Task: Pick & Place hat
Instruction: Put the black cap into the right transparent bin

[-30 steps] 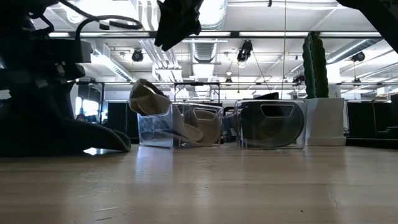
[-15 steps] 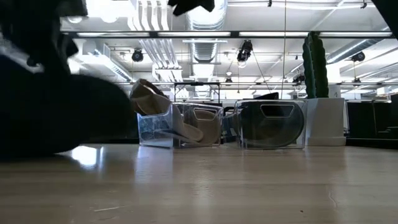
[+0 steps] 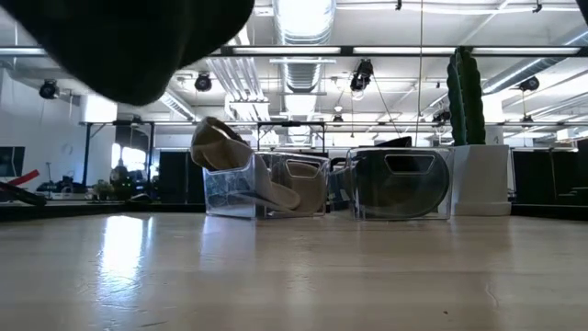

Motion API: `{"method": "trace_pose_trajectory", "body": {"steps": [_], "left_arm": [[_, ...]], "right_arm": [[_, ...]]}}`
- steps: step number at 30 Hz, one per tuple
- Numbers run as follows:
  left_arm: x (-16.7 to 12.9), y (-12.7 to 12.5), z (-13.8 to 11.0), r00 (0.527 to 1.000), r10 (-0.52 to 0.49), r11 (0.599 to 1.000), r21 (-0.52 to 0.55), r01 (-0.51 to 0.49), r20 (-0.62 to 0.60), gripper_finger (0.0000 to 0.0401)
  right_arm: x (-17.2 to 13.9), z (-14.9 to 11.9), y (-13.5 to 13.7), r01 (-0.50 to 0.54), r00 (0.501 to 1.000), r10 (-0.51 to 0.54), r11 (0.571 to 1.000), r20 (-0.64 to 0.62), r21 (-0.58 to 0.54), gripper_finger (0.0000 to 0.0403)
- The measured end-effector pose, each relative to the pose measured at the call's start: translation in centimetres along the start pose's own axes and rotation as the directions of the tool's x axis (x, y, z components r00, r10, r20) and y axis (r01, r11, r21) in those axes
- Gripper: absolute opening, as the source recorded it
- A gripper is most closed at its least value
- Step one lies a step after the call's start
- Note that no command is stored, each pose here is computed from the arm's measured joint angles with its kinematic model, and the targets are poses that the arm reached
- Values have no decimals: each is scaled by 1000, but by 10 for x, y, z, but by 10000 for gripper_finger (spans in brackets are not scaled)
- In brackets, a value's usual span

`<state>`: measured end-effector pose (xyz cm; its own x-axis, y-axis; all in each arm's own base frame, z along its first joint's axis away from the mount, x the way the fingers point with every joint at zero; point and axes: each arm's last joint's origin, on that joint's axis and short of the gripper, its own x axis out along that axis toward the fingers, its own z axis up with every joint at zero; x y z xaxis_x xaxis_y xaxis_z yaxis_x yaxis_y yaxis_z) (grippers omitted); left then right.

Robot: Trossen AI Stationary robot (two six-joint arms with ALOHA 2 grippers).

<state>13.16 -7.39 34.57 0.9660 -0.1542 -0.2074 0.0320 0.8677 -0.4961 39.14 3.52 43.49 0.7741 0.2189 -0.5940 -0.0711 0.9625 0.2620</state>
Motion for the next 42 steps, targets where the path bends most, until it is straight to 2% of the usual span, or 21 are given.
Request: {"method": "trace_pose_trajectory", "body": {"steps": [4, 9, 17, 24, 29, 35, 38, 42], "left_arm": [[-7, 0, 7, 997, -12, 1000, 20, 11, 71, 10], [-5, 0, 6, 998, -14, 1000, 15, 13, 57, 10], [6, -5, 6, 997, -41, 999, 24, 40, 64, 11], [12, -1, 8, 998, -6, 999, 40, 3, 70, 11], [17, 0, 11, 996, -29, 999, 43, 26, 79, 11], [23, 0, 9, 997, -18, 999, 46, 14, 72, 16], [27, 0, 8, 997, 6, 999, 33, -9, 74, 35], [31, 2, 7, 991, 86, 996, -47, -81, 105, 83]], "right_arm": [[3, 0, 14, -32, 999, 34, 996, 30, -80, 148], [12, -2, 14, 39, 999, -35, 990, 31, -136, 158], [18, -4, 14, 35, 999, -31, 984, 29, -175, 169], [38, -8, 14, -70, 998, 68, 982, -19, -176, 164], [40, -9, 14, -91, 995, 86, 984, -41, -154, 126], [40, -10, 12, -87, 995, 81, 988, -51, -128, 25], [41, -12, 13, -87, 994, 79, 989, -70, -118, 17], [41, -19, 11, -69, 990, 57, 993, -132, -92, 15]]}}
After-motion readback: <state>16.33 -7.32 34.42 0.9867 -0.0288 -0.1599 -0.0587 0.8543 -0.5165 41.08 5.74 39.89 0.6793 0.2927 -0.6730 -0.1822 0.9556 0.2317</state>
